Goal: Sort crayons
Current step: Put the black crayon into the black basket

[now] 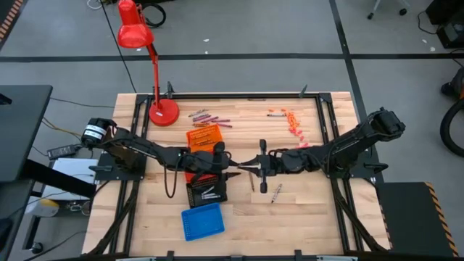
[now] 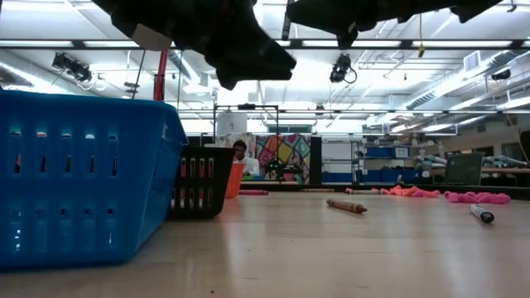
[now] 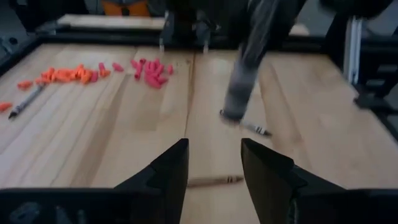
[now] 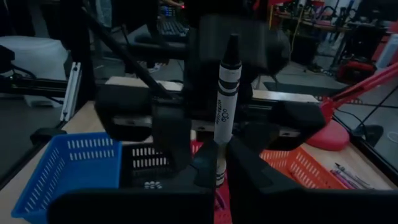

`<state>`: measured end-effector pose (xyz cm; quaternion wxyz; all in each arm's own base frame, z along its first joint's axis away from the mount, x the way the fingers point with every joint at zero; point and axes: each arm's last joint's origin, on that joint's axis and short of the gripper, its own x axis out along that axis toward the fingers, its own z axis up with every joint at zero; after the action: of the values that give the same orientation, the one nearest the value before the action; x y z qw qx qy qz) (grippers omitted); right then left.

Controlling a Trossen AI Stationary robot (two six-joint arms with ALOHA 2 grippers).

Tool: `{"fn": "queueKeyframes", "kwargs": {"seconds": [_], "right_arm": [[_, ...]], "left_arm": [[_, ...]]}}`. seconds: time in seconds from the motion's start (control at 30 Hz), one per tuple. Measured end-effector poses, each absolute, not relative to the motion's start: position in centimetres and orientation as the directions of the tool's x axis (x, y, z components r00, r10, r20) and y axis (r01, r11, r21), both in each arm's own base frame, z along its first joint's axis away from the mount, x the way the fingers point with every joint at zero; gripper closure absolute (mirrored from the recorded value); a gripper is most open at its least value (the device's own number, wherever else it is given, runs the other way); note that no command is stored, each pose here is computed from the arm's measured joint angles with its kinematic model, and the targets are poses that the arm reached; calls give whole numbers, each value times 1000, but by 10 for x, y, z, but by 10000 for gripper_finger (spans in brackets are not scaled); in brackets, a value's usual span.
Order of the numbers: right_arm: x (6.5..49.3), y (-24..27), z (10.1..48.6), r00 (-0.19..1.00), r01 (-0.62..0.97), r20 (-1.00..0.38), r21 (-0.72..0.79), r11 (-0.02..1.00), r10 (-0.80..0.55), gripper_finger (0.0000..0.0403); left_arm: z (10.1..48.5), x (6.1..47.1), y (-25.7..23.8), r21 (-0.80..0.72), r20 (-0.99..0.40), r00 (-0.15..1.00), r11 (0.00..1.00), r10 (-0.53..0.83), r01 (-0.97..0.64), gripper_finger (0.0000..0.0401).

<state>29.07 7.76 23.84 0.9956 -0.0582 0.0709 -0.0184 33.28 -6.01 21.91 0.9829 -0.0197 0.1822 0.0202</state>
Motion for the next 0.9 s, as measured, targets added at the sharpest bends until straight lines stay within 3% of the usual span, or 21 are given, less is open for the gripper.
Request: {"fn": "queueKeyframes", "kwargs": {"seconds": [0.23, 0.57, 0.9], "right_arm": [[298, 78, 231, 992, 16, -123, -114, 993, -30, 373], [309, 79, 214, 991, 19, -129, -123, 992, -35, 373], [309, 79, 214, 991, 24, -128, -120, 992, -39, 373]], "left_arm": [[226, 335, -63, -51, -286, 958, 998, 19, -35, 241], [225, 334, -64, -25, -303, 953, 999, 19, -27, 243], [221, 333, -64, -11, -335, 942, 1000, 21, -27, 297]]}}
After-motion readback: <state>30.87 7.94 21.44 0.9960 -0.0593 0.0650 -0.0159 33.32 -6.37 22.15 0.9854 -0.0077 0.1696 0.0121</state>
